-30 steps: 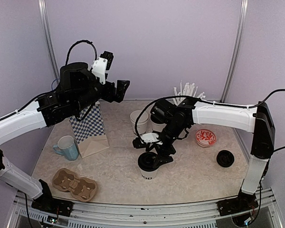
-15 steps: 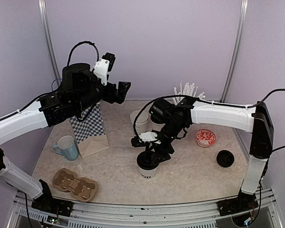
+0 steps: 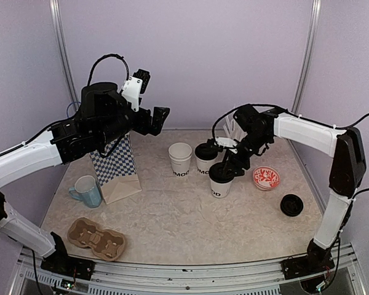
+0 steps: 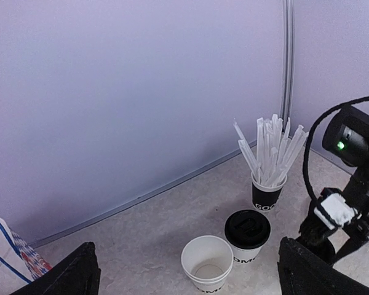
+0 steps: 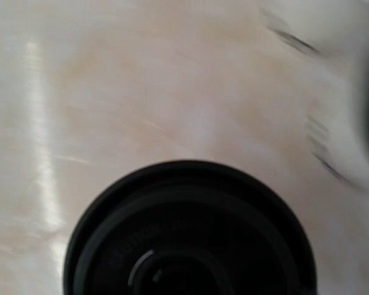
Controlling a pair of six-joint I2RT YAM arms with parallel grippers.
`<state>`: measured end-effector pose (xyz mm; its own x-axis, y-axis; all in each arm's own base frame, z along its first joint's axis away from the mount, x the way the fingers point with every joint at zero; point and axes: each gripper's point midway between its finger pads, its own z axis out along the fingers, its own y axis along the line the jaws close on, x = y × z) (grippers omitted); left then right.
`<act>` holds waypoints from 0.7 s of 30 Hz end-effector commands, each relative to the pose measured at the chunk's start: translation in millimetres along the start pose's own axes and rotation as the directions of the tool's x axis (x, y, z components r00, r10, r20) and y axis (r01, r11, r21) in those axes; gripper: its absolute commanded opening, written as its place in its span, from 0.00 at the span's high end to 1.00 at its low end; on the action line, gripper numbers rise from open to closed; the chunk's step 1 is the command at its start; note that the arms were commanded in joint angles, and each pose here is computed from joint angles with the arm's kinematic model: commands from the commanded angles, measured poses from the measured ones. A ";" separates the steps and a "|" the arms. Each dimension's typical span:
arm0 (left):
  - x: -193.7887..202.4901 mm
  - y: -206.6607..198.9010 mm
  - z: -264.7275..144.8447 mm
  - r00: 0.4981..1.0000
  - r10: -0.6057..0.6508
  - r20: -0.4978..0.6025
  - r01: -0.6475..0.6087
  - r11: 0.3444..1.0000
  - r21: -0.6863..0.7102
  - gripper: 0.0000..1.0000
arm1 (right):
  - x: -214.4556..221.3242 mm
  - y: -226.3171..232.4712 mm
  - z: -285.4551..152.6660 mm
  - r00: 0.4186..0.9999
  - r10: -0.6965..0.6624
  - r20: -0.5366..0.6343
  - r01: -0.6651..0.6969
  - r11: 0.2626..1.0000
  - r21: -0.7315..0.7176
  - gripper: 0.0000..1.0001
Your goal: Pack the takeout coffee
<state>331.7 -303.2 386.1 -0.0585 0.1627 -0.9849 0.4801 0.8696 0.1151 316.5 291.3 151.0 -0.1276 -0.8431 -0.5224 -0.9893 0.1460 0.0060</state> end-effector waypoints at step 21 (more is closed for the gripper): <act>0.4 -26.4 7.6 0.998 0.024 -0.057 -0.016 0.990 0.139 0.07 | 47.6 -126.3 -34.3 0.923 0.365 0.122 -0.383 0.903 0.193 0.17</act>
<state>327.2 -324.2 375.9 -0.0991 0.2132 -0.9720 0.5723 0.8113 0.1196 423.3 217.8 138.5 -0.4491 -0.7065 -0.5470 -0.8507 0.5253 0.0199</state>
